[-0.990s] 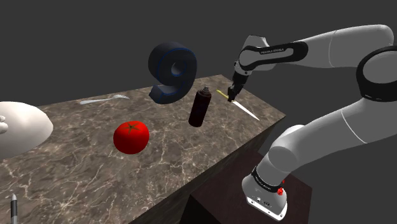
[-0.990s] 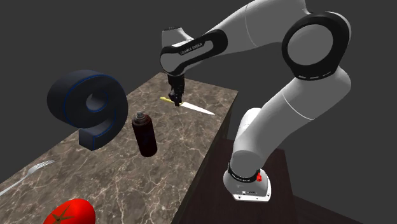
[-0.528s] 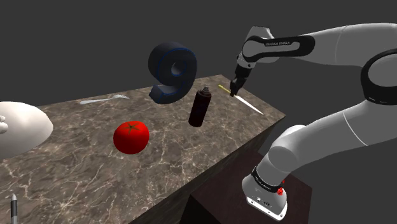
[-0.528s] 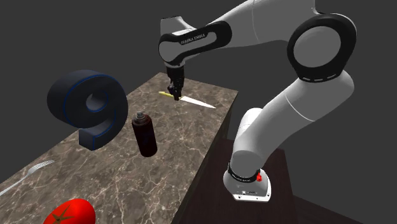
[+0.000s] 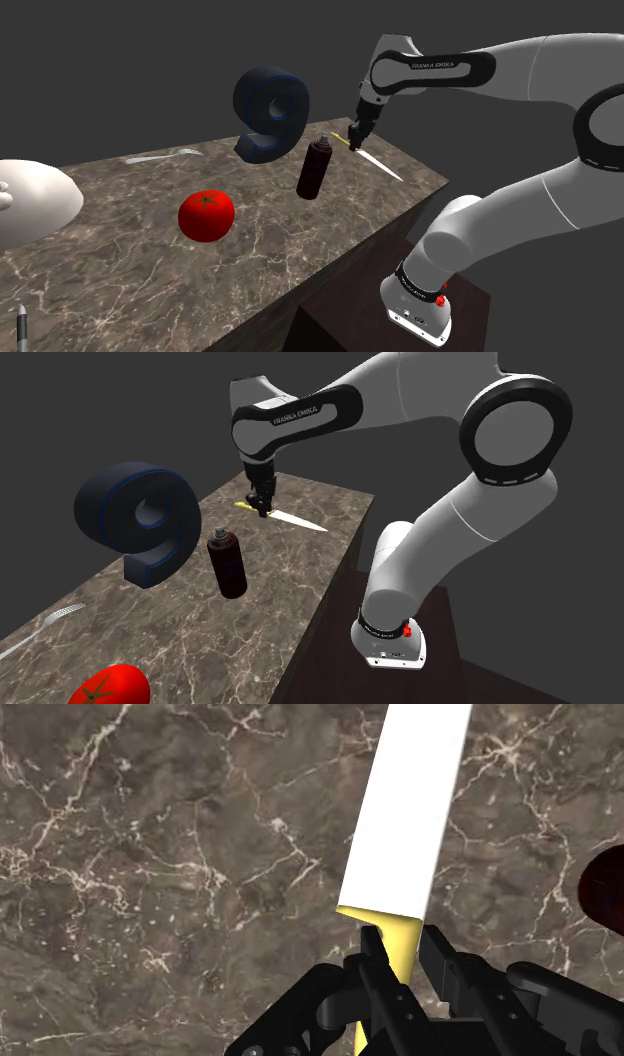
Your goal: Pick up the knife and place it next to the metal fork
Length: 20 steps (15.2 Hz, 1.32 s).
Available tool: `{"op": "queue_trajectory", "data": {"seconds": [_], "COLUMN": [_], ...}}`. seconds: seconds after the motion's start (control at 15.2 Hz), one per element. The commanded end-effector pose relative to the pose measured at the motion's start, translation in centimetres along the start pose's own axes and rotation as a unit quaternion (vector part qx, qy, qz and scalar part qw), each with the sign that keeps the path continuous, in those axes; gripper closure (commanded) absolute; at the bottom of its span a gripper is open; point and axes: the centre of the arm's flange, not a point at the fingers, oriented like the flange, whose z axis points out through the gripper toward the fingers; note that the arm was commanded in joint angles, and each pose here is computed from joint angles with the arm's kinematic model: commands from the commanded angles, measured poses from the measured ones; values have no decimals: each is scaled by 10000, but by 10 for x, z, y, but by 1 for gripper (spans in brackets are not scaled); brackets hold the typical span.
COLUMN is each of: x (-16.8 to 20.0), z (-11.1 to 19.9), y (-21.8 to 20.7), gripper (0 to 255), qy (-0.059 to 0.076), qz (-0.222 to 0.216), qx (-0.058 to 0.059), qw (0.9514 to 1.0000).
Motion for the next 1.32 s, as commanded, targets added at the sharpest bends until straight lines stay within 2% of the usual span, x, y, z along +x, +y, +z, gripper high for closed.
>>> {"op": "queue_trajectory", "data": {"seconds": [0.0,1.25], "x": [5,65], "z": [-1,6], "y": [-26,-270], "gripper": [255,255], "qy": [1,1], "qz": [5,5], "qx": [0,0], "qw": [10000,10000]}}
